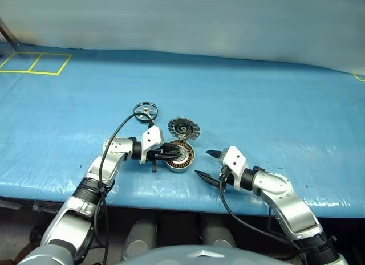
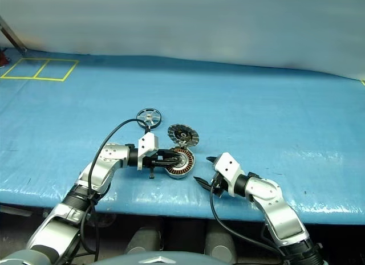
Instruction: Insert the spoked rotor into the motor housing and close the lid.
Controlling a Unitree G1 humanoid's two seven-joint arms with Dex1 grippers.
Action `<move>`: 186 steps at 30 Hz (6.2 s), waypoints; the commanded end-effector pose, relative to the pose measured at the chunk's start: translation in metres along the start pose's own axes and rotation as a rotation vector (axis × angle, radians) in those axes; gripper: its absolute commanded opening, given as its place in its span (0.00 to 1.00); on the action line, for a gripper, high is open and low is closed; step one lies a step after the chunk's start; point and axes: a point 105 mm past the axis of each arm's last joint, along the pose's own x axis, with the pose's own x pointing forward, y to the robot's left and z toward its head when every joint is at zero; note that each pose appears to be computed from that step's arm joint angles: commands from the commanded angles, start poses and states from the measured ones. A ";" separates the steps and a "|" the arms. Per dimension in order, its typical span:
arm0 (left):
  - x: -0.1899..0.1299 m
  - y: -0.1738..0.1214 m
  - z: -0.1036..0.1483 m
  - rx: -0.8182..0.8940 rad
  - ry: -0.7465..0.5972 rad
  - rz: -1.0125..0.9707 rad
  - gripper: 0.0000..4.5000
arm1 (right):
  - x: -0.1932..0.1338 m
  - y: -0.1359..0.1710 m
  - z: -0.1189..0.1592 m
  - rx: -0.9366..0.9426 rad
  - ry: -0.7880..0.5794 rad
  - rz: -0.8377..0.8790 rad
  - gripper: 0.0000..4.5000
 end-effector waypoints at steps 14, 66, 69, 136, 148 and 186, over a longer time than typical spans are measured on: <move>-0.005 -0.001 0.017 0.007 -0.103 0.020 0.59 | 0.003 0.000 0.006 -0.032 -0.023 -0.002 0.91; -0.008 0.008 0.041 0.184 0.092 -0.054 0.01 | 0.014 0.000 0.012 -0.036 -0.068 -0.008 0.91; -0.008 0.008 0.032 0.186 0.138 -0.068 0.01 | 0.014 0.001 0.012 -0.035 -0.071 -0.009 0.91; -0.083 0.138 0.077 0.648 1.108 -0.037 0.64 | 0.010 0.004 0.021 -0.064 -0.076 0.052 0.91; -0.077 0.145 0.068 0.688 1.148 -0.016 0.64 | -0.003 0.007 0.013 -0.060 -0.032 0.039 0.91; -0.070 0.152 0.024 0.707 1.128 0.108 0.64 | -0.002 0.011 0.020 -0.054 -0.059 0.000 0.91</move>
